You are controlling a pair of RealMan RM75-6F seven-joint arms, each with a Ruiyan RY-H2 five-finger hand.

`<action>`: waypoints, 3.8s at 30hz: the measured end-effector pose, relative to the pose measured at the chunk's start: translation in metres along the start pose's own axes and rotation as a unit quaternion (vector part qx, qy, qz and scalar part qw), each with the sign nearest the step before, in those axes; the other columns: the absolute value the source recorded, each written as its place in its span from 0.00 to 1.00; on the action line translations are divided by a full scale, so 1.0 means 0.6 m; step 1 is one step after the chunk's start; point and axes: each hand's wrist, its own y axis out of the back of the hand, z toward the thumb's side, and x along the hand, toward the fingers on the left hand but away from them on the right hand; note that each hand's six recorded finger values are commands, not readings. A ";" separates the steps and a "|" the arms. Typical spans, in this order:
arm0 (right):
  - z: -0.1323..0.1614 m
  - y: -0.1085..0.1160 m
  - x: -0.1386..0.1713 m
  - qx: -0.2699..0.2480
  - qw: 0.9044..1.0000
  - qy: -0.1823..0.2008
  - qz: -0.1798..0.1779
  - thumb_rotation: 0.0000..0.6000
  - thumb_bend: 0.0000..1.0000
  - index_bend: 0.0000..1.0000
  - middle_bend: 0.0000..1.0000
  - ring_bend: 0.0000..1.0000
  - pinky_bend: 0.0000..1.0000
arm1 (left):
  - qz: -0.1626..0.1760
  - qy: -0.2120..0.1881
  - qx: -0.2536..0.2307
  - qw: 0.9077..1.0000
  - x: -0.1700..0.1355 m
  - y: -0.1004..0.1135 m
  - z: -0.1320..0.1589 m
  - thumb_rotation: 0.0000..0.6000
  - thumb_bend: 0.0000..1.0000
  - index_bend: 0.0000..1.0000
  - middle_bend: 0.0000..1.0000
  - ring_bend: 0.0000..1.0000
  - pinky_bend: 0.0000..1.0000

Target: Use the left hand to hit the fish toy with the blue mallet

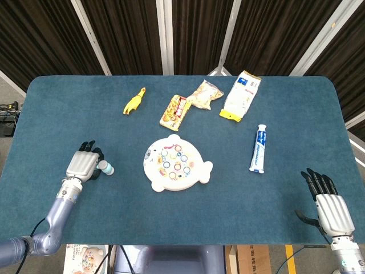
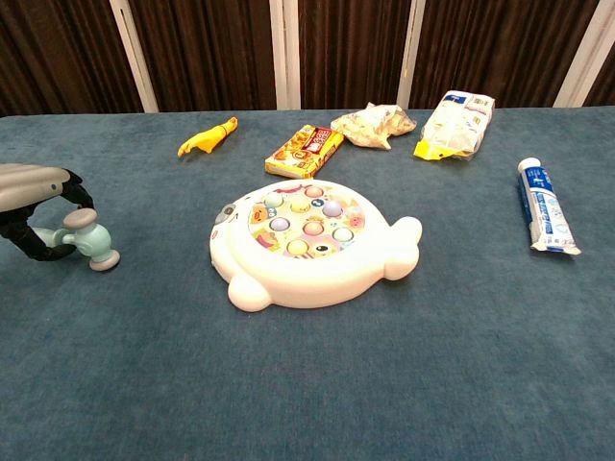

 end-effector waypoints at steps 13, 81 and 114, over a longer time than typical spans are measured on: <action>-0.001 0.000 0.000 0.000 1.000 -0.001 0.000 1.00 0.23 0.00 0.00 0.00 0.00 | 0.040 -0.022 -0.020 0.999 -0.003 0.010 0.015 1.00 0.71 0.68 0.57 0.37 0.48; -0.006 0.000 -0.007 -0.037 0.999 -0.019 0.008 1.00 0.23 0.00 0.00 0.00 0.00 | 0.092 -0.128 0.050 0.986 0.084 0.162 0.292 1.00 0.71 0.69 0.61 0.41 0.52; -0.015 0.001 -0.005 -0.041 0.999 -0.026 0.011 1.00 0.23 0.00 0.00 0.00 0.00 | 0.102 -0.148 0.046 0.983 0.084 0.174 0.334 1.00 0.71 0.69 0.61 0.41 0.52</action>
